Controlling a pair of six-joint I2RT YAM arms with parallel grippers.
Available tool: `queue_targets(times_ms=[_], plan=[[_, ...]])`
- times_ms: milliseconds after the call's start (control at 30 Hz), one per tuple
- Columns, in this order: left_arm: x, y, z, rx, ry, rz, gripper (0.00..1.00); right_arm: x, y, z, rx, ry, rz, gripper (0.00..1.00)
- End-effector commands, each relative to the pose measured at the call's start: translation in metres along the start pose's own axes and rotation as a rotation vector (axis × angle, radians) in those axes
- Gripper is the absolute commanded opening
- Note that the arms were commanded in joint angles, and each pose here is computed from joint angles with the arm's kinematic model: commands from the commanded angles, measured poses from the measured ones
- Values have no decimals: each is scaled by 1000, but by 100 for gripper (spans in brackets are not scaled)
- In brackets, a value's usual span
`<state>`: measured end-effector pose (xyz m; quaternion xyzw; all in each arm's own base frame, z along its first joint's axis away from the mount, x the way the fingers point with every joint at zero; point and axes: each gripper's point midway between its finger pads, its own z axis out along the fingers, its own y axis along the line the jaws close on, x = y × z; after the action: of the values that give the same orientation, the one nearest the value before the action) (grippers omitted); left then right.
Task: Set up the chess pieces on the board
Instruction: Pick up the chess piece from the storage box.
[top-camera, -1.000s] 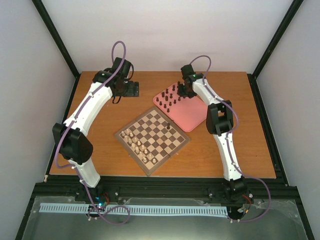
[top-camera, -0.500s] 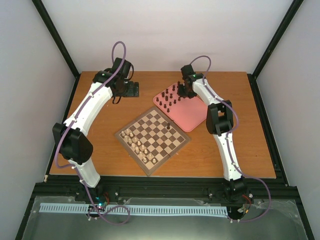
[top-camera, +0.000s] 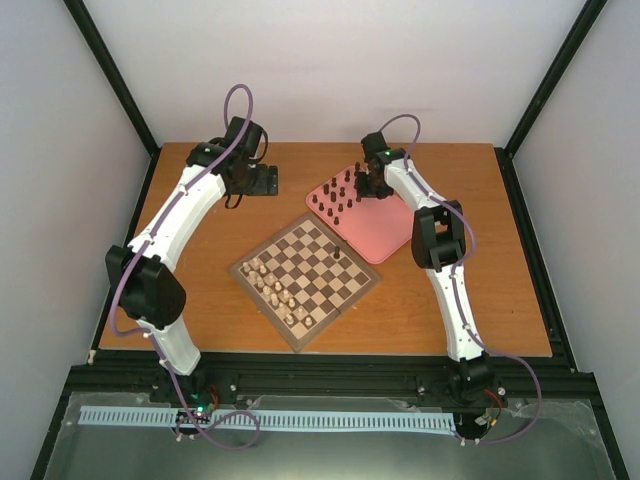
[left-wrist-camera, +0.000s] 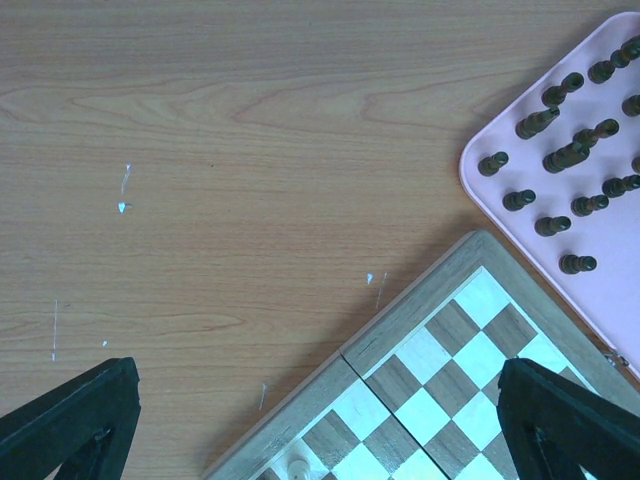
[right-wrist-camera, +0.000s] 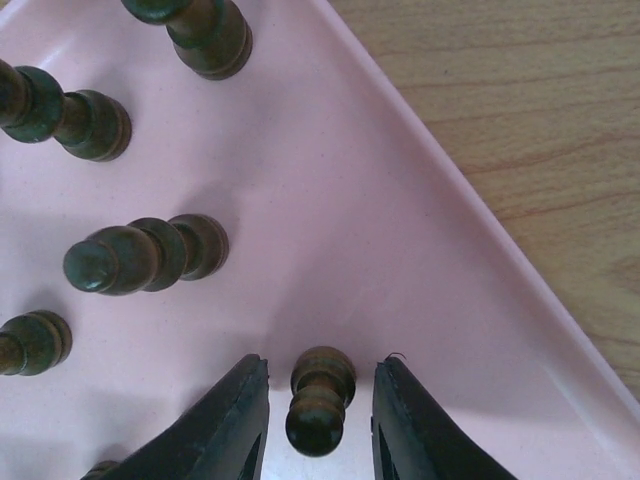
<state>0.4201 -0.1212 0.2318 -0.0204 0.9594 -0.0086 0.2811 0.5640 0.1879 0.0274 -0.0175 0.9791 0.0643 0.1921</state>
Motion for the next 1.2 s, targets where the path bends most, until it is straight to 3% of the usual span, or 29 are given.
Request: queue_targets(times_ms=[0,633,967,1167], plan=[[-1,2,-3,1,-4,-20,99,7,-8,9,15,26,2,30],[1,2,1,-3,7,-14,100,1,-14,0,34,9,9,9],[3,3,-2,-3,1,-18,100,-17,-9,-74,25,-99,-24,8],[3,4,-8,5,-13,-27,100,10,-2,-112,20,-93,-66,8]])
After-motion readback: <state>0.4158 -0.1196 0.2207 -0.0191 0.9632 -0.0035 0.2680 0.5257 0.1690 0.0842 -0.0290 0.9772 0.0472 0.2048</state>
